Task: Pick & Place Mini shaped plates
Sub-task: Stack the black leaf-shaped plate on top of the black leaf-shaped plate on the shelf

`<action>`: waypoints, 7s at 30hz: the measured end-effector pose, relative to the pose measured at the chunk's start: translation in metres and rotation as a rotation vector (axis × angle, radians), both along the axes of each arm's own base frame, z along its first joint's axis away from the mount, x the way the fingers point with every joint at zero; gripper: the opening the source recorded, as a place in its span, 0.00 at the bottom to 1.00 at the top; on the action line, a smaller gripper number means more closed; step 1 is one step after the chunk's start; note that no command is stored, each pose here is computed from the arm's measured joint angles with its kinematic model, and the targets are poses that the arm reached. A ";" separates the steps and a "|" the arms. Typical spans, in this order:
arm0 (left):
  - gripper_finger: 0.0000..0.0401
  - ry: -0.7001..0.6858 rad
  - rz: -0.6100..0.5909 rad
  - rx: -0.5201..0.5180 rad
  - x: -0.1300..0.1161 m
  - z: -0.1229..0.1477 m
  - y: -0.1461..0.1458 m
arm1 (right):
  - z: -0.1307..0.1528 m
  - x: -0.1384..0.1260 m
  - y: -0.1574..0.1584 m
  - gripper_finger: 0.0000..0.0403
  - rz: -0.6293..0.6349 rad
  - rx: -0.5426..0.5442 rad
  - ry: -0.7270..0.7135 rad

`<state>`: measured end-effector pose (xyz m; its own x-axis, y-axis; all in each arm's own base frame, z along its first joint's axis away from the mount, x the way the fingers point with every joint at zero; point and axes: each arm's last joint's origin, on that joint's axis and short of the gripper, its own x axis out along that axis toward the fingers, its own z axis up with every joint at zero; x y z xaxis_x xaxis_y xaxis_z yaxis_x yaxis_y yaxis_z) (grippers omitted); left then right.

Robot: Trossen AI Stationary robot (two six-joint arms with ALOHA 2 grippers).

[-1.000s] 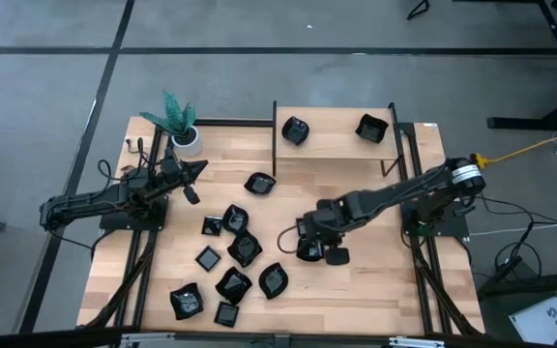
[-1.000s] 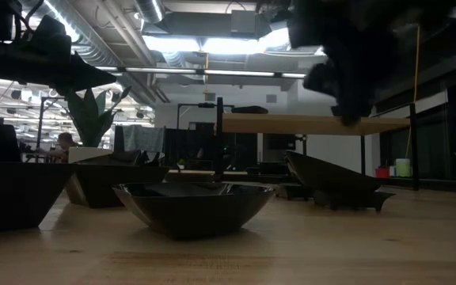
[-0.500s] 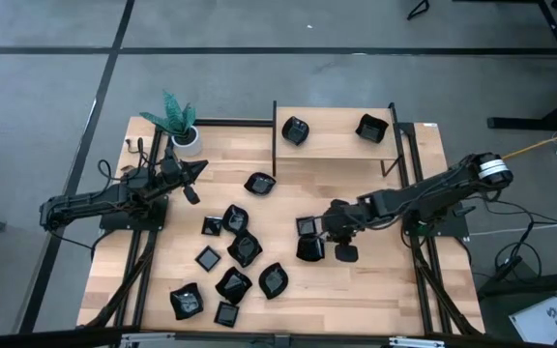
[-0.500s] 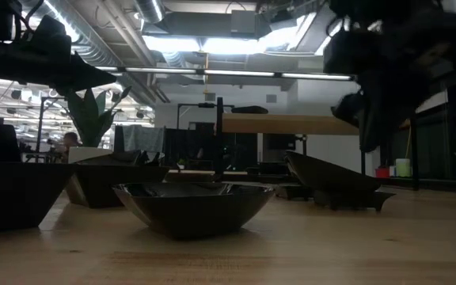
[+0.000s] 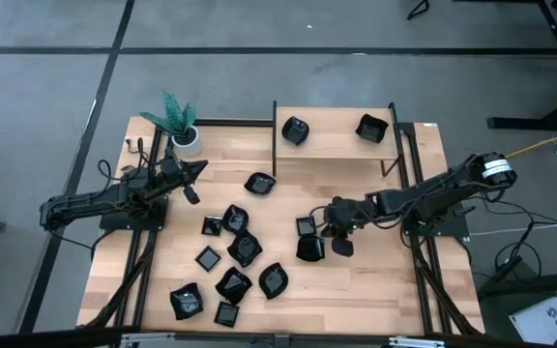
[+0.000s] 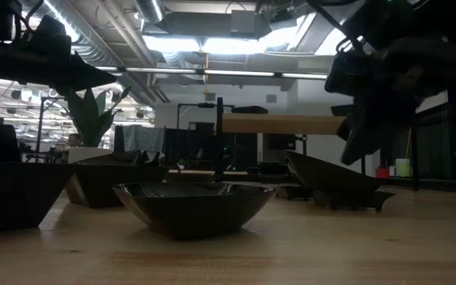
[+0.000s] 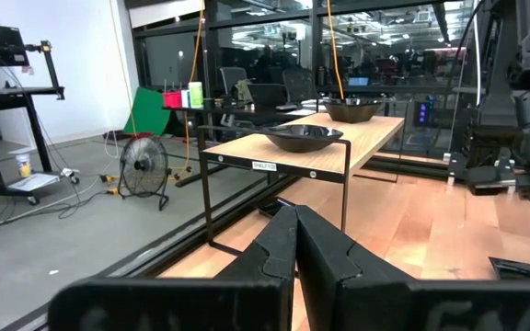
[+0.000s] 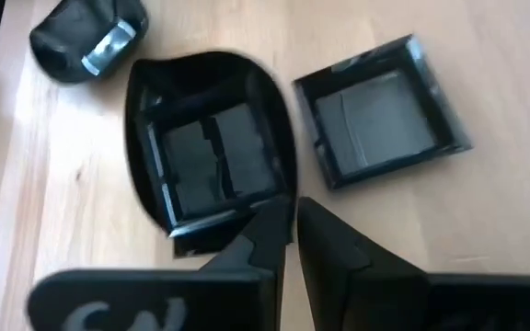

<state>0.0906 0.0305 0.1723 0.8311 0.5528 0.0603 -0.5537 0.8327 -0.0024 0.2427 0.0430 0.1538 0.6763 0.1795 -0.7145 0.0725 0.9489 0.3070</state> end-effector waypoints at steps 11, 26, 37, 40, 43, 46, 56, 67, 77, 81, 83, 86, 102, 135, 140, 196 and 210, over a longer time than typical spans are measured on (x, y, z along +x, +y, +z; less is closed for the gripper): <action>0.01 0.000 0.000 0.000 0.000 0.000 0.000 | -0.011 0.002 -0.002 0.08 -0.027 0.062 0.066; 0.01 0.000 0.000 0.000 0.000 0.000 0.000 | -0.011 0.006 -0.001 0.16 -0.006 0.085 0.034; 0.01 -0.001 0.000 0.000 0.000 0.000 0.000 | -0.011 0.007 -0.001 0.36 -0.017 0.056 0.028; 0.01 0.000 0.000 0.000 0.000 0.000 0.000 | -0.012 0.007 -0.001 0.36 -0.003 0.042 0.028; 0.01 0.000 0.000 0.000 0.000 0.000 0.000 | -0.017 0.008 -0.001 0.34 0.003 0.033 0.047; 0.01 0.000 0.000 0.000 0.000 0.000 0.000 | -0.023 0.008 -0.001 0.34 0.011 0.022 0.069; 0.01 0.000 0.000 0.000 0.000 0.000 0.000 | -0.025 0.009 -0.001 0.32 0.016 0.016 0.076; 0.01 -0.001 0.000 0.000 0.000 0.000 0.000 | -0.025 0.009 -0.001 0.07 0.019 0.015 0.073; 0.01 0.000 0.000 0.000 0.000 0.000 0.000 | -0.022 0.013 0.000 0.02 0.036 0.010 0.021; 0.01 0.000 0.000 0.000 0.000 0.000 0.000 | -0.021 0.013 0.000 0.01 0.038 0.010 0.008; 0.01 0.000 0.000 0.000 0.000 0.000 0.000 | -0.019 0.014 0.000 0.02 0.038 0.011 -0.003; 0.01 0.000 0.000 0.000 0.000 0.000 0.000 | -0.018 0.015 0.000 0.01 0.038 0.013 -0.021; 0.01 0.000 0.000 0.000 0.000 0.000 0.000 | -0.015 0.019 -0.002 0.01 -0.012 -0.063 -0.084; 0.01 -0.001 0.000 0.000 0.000 0.000 0.000 | -0.009 0.024 -0.005 0.01 -0.047 0.043 -0.049; 0.01 0.000 0.000 0.000 0.000 0.000 0.000 | -0.021 0.021 -0.004 0.01 -0.084 0.082 0.051; 0.01 0.000 0.000 0.000 0.000 0.000 0.000 | 0.006 0.044 -0.001 0.24 0.039 -0.129 0.089; 0.01 0.000 0.000 0.000 0.000 0.000 0.000 | -0.012 0.049 0.000 0.21 0.053 -0.131 0.133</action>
<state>0.0906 0.0305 0.1724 0.8310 0.5530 0.0605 -0.5539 0.8326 -0.0025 0.2919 0.0429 0.1422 0.5662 0.1121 -0.8166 0.0531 0.9837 0.1718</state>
